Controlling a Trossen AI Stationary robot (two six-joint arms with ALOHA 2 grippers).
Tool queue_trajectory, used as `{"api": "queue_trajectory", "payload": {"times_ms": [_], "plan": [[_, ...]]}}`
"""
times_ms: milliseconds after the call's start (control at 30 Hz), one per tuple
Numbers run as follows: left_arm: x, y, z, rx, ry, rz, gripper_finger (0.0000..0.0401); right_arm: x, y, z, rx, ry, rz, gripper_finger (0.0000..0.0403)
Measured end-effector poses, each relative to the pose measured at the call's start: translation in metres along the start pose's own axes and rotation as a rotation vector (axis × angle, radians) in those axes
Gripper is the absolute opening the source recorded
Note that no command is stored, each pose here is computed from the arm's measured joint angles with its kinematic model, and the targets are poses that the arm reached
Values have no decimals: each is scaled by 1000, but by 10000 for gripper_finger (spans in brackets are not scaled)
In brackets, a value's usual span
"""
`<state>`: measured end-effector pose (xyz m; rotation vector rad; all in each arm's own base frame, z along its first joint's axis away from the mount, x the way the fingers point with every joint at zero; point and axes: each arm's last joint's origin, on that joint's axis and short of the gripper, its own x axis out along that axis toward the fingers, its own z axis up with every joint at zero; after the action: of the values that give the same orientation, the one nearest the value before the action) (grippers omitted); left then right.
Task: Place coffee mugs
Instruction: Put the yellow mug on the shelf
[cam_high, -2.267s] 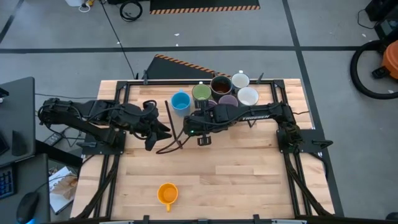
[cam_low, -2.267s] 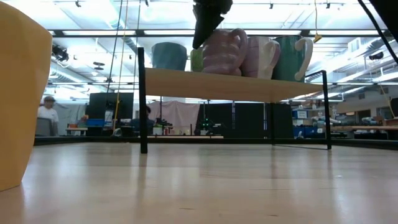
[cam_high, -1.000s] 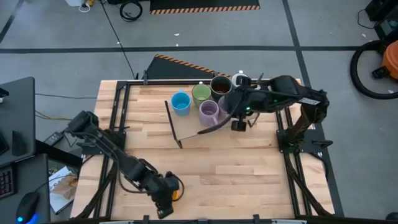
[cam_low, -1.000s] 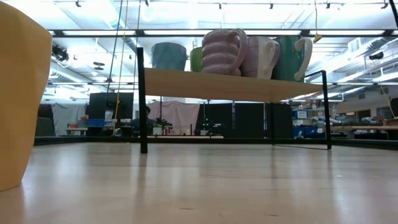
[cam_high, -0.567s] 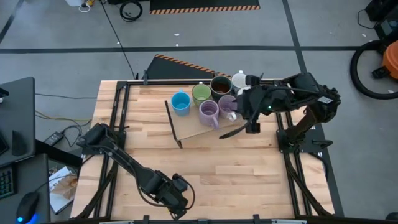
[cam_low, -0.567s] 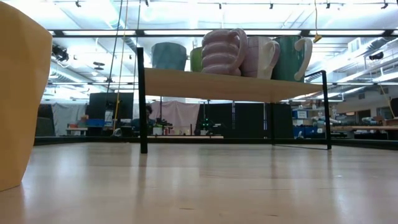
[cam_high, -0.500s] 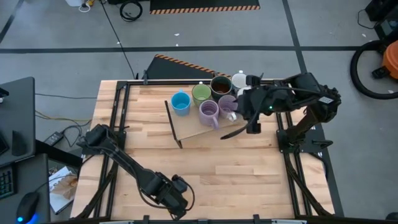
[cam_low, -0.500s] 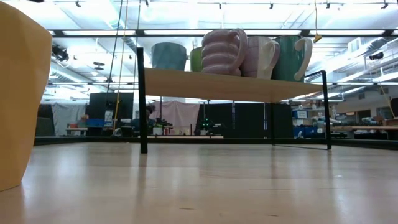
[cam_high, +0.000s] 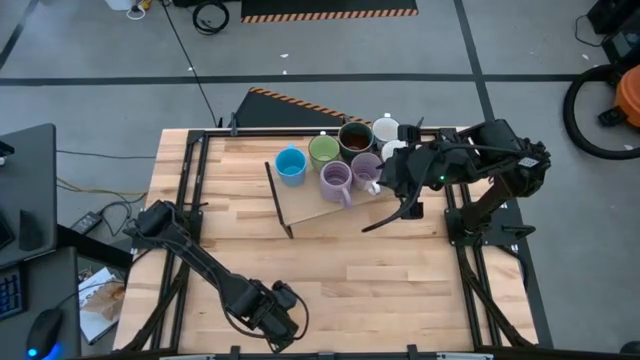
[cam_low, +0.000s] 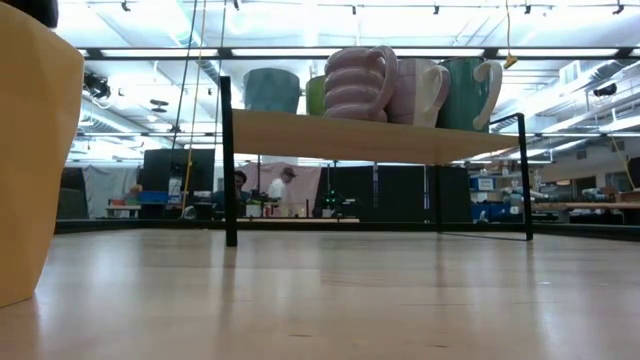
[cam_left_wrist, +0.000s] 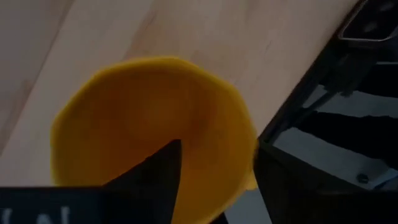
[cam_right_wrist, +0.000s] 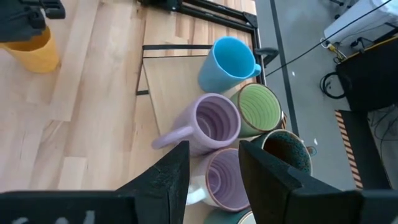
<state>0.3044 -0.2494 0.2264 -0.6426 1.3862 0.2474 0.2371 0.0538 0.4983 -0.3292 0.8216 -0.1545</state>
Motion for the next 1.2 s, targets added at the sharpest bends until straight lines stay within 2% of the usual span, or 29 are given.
{"api": "queue_trajectory", "payload": {"times_ms": [167,367,633,800,1000,1200], "plan": [[9,5,-2,8,10,6,175,0,0,0,9,0,-1,144],[10,6,0,104,-18,25,139,0,0,0,10,0,-3,144],[7,13,17,111,-29,38,36,0,0,0,18,0,-3,144],[1,15,28,143,-3,34,32,0,0,0,17,0,-5,144],[-30,15,55,208,35,19,28,0,0,0,17,0,-4,144],[-86,15,100,243,-70,-82,28,0,0,0,19,0,-5,144]]}}
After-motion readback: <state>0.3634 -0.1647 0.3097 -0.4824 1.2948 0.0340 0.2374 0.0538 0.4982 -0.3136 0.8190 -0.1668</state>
